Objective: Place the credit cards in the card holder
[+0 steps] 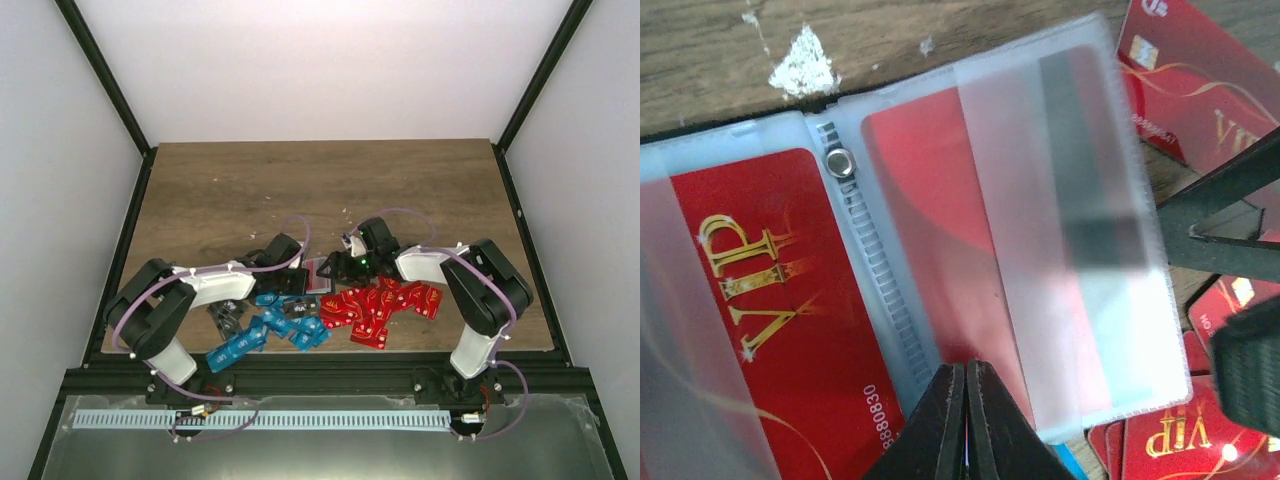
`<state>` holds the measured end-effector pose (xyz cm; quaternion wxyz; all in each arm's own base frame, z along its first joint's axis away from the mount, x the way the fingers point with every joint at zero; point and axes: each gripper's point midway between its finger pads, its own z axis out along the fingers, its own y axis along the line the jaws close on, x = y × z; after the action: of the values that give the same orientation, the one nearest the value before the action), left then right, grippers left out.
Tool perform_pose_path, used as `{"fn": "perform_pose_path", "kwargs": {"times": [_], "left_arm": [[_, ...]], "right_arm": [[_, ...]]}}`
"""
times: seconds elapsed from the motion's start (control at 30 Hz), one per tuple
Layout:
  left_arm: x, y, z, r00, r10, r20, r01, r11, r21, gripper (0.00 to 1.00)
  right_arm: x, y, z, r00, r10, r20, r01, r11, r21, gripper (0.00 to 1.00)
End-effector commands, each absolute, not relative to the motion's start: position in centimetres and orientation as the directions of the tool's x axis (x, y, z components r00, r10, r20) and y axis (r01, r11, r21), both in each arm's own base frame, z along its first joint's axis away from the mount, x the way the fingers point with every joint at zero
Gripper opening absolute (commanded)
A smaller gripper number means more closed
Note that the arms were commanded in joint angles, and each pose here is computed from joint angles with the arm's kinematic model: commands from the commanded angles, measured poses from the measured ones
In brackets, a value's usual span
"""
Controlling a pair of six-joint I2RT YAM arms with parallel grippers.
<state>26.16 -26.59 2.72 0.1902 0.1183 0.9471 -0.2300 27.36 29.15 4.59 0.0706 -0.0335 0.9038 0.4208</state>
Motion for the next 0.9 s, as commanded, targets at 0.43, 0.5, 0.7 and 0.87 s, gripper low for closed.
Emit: {"fn": "perform_pose_path", "kwargs": {"times": [0.43, 0.5, 0.7, 0.87], "left_arm": [[25.6, -26.5, 1.1, -0.905, 0.145, -0.401, 0.309, 0.87, -0.384, 0.04], [25.5, -26.6, 1.2, -0.904, 0.143, -0.402, 0.312, 0.864, -0.395, 0.04], [25.5, -27.3, 1.8, -0.901, 0.142, -0.41, 0.327, 0.843, -0.426, 0.04], [25.5, -27.5, 2.4, -0.897, 0.138, -0.42, 0.333, 0.835, -0.437, 0.04]], "right_arm": [[26.5, 31.3, 7.8, -0.987, -0.059, -0.15, -0.16, 0.461, 0.873, 0.77], [26.4, 31.5, 8.4, -0.985, -0.066, -0.157, -0.17, 0.438, 0.883, 0.76], [26.0, 31.7, 9.9, -0.981, -0.077, -0.177, -0.193, 0.39, 0.9, 0.76], [25.9, 31.5, 10.1, -0.979, -0.074, -0.189, -0.203, 0.405, 0.892, 0.76]]}}
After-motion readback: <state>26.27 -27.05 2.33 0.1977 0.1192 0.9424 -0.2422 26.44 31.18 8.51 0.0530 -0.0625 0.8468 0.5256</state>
